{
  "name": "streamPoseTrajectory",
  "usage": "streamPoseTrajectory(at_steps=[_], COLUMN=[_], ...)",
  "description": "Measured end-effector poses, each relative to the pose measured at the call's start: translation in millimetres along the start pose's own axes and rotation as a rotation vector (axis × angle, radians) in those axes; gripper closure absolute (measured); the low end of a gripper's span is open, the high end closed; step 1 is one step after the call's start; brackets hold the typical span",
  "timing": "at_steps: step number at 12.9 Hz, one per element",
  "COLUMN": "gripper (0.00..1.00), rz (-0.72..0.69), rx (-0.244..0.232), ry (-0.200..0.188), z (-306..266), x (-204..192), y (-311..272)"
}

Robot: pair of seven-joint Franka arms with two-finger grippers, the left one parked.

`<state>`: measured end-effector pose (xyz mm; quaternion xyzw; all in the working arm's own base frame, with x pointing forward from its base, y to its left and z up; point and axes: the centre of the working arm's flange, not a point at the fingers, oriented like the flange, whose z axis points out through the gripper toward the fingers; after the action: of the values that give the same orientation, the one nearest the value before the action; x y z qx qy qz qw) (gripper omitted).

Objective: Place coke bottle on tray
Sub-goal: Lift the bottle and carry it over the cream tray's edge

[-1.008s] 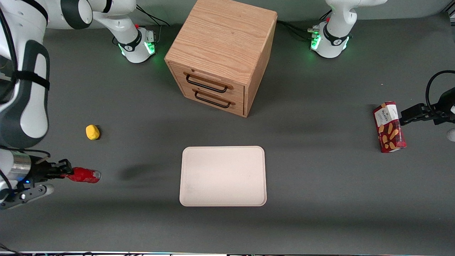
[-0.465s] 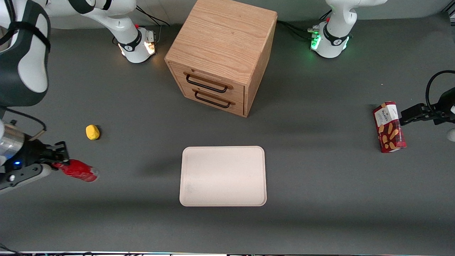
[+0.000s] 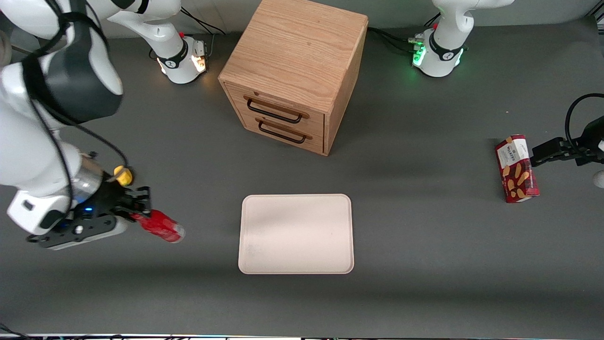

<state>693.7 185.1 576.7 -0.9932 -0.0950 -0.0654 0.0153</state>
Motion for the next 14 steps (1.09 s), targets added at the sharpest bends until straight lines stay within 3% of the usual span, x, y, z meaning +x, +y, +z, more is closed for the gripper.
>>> streamPoseTrajectory(at_steps=[3,7,10,14], gripper=[0.69,0.69,0.69,0.69], rz=[0.066,0.093,0.096,0.100], rx=[0.021,0.068,0.087,0.098], ry=[0.054,0.090,0.073,0.006], z=[13,36,85,153], x=[7,16,28,32], y=[-47,-77,-79,-80])
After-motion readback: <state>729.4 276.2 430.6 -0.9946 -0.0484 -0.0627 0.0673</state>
